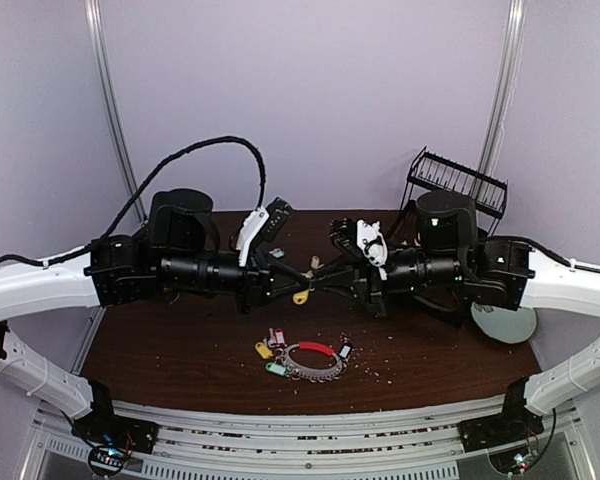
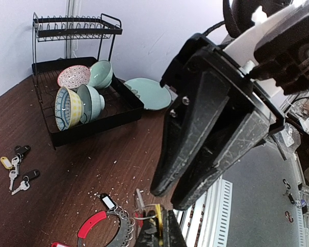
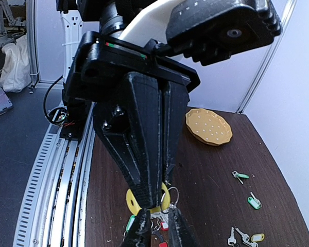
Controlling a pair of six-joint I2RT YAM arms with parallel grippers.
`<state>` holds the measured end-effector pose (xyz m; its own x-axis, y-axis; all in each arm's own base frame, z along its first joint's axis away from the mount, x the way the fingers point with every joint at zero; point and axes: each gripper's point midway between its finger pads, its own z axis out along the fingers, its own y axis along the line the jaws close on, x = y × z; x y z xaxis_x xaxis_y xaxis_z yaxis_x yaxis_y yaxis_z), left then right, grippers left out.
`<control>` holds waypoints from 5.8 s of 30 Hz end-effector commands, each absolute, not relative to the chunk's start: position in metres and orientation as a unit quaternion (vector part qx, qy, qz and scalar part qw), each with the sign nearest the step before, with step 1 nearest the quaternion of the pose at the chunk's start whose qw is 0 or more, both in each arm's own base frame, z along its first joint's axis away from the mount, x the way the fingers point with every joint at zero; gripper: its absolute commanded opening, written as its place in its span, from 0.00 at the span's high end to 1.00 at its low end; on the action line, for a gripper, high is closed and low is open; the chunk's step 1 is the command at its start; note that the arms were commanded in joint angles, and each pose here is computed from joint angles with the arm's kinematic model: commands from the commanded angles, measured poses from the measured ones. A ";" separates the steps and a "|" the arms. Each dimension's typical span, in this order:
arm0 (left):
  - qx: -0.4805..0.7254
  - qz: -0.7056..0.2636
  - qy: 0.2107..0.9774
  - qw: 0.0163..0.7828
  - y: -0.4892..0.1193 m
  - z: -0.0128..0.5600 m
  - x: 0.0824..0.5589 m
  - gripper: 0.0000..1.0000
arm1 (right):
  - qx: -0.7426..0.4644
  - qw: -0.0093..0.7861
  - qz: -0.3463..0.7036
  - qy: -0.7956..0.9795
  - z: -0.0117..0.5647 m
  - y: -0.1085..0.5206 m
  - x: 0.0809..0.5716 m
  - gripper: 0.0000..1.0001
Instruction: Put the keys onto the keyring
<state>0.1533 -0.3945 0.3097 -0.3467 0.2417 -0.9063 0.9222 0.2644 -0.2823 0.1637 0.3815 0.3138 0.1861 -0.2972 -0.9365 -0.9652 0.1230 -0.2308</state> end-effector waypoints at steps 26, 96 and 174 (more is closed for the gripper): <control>0.446 -0.460 0.651 0.407 -0.404 0.330 0.143 1.00 | -0.593 0.511 0.311 0.539 0.308 0.388 0.163 0.84; 0.469 -0.337 0.661 0.480 -0.363 0.329 0.152 1.00 | -0.522 0.462 0.466 0.545 0.305 0.403 0.159 1.00; 0.481 -0.197 0.617 0.591 -0.357 0.325 0.208 1.00 | -0.399 0.418 0.377 0.724 0.312 0.424 0.205 1.00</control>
